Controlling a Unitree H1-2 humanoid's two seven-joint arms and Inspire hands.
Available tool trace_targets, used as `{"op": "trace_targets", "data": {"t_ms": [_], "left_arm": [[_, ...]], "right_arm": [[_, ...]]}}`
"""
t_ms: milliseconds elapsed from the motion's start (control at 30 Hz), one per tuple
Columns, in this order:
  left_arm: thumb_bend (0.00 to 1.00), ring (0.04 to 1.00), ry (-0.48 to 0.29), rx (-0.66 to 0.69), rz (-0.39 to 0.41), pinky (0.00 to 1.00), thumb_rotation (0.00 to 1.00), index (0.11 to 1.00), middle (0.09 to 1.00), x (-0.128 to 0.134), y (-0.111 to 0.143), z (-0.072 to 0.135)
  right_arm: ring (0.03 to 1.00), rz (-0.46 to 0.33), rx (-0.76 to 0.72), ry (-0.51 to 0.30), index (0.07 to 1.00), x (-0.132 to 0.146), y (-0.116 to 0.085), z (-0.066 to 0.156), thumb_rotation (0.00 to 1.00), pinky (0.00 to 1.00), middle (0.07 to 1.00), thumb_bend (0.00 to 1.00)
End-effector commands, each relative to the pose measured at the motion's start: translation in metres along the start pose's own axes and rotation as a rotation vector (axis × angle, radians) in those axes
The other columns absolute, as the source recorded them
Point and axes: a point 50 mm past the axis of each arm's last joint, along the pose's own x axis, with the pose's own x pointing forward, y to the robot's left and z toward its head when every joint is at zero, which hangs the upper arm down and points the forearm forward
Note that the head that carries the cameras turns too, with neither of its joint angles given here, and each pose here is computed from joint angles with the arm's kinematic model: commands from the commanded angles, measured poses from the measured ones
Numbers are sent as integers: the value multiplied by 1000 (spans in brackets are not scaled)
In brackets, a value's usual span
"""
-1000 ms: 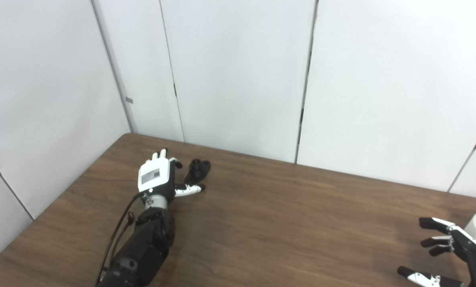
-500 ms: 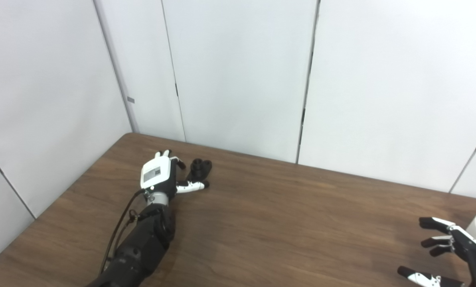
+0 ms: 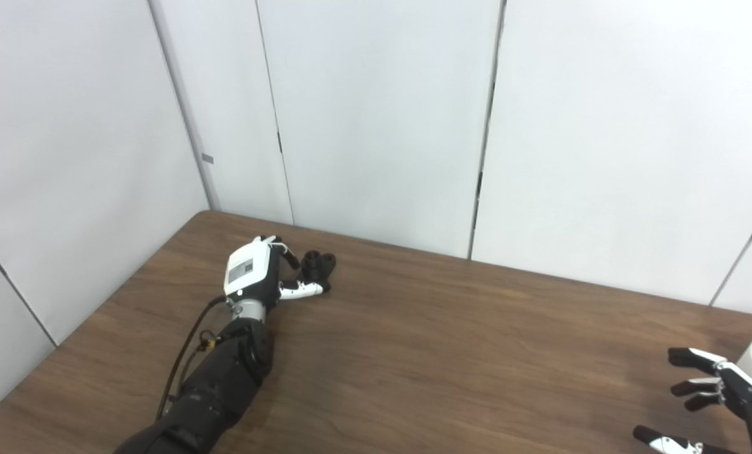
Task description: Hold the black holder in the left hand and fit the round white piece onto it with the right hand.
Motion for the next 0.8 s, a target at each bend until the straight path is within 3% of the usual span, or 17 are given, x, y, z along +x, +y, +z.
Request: {"op": "trace_targets", "data": {"t_ms": [0, 333, 767], "left_arm": [[527, 920, -25, 23, -29, 774, 73, 484, 839, 2, -1, 3], [525, 904, -60, 12, -69, 846, 68, 478, 826, -3, 2, 6], [524, 923, -143, -20, -132, 852, 63, 480, 849, -20, -3, 11]], "right_arm": [[550, -30, -3, -56, 697, 11, -10, 12, 0, 444, 702, 707], [549, -30, -4, -54, 699, 13, -9, 13, 0, 441, 706, 686], [557, -27, 4, -50, 706, 15, -7, 12, 0, 448, 706, 669]]}}
